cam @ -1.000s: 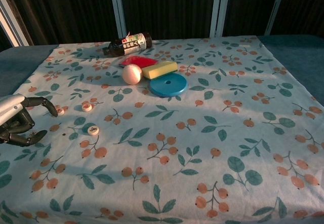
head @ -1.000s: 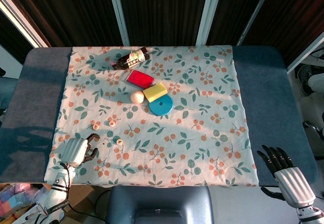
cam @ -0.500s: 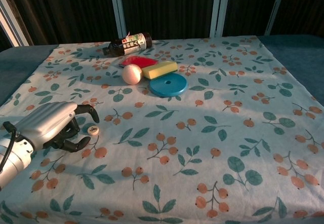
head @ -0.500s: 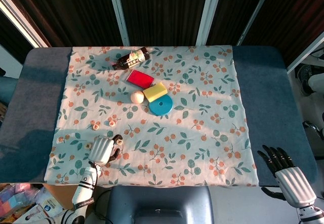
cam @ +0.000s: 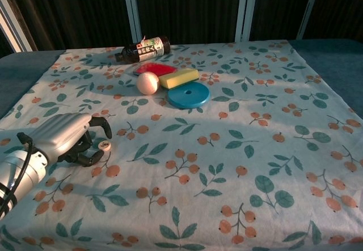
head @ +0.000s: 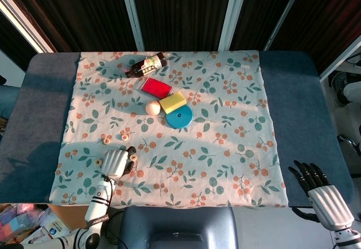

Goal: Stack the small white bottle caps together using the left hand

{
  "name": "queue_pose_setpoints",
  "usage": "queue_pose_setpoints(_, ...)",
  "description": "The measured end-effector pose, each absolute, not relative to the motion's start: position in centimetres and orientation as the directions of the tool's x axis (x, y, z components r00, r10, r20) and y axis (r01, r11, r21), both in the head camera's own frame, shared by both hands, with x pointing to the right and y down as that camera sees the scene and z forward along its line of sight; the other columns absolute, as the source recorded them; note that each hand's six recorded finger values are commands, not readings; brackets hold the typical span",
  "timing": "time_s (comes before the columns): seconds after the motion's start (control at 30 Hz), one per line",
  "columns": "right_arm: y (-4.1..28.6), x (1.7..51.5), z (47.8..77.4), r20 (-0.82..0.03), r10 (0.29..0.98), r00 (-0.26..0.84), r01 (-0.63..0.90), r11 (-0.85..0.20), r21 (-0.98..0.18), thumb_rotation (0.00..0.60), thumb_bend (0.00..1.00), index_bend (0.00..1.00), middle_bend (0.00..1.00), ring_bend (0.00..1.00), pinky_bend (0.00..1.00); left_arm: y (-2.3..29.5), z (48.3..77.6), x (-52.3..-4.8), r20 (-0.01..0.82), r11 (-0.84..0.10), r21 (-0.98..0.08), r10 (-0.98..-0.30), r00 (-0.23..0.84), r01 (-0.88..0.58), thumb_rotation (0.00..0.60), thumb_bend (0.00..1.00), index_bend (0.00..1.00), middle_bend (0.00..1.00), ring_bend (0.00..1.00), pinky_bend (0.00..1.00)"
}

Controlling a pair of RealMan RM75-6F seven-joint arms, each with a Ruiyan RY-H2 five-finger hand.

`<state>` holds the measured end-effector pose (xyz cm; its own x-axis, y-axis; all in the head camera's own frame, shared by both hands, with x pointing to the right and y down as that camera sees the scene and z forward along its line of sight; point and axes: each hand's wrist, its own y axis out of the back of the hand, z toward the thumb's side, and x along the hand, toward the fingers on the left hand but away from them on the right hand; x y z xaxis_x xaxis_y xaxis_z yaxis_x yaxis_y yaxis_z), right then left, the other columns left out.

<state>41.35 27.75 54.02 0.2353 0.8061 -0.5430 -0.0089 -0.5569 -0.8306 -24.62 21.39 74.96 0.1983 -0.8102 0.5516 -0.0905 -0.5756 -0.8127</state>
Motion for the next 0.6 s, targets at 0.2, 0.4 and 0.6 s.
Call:
queue_pose_setpoints(0.2,27.73,41.36,54.04,-0.543,0.806,0.235,-0.009,-0.556,-0.831,0.600,0.18,0.00,0.00,0.00,0.00,21.19,74.96,-24.54,0.546,-0.571,-0.815,-0.813,0.201,-0.096,0.600,0.40,0.46,1.00,1.00,1.00)
queue_pose_setpoints(0.4,27.72,41.38,53.99,-0.541,0.808,0.233,-0.008,-0.555,-0.832,0.600,0.18,0.00,0.00,0.00,0.00,21.25,75.22,-24.53,0.555,-0.580,-0.810,-0.807,0.203,-0.089,0.600,0.40,0.47,1.00,1.00,1.00)
queue_pose_setpoints(0.6,27.72,41.40,53.99,-0.541,0.808,0.232,-0.009,-0.554,-0.832,0.600,0.18,0.00,0.00,0.00,0.00,21.05,75.23,-24.62,0.553,-0.578,-0.811,-0.808,0.204,-0.087,0.600,0.40,0.49,1.00,1.00,1.00)
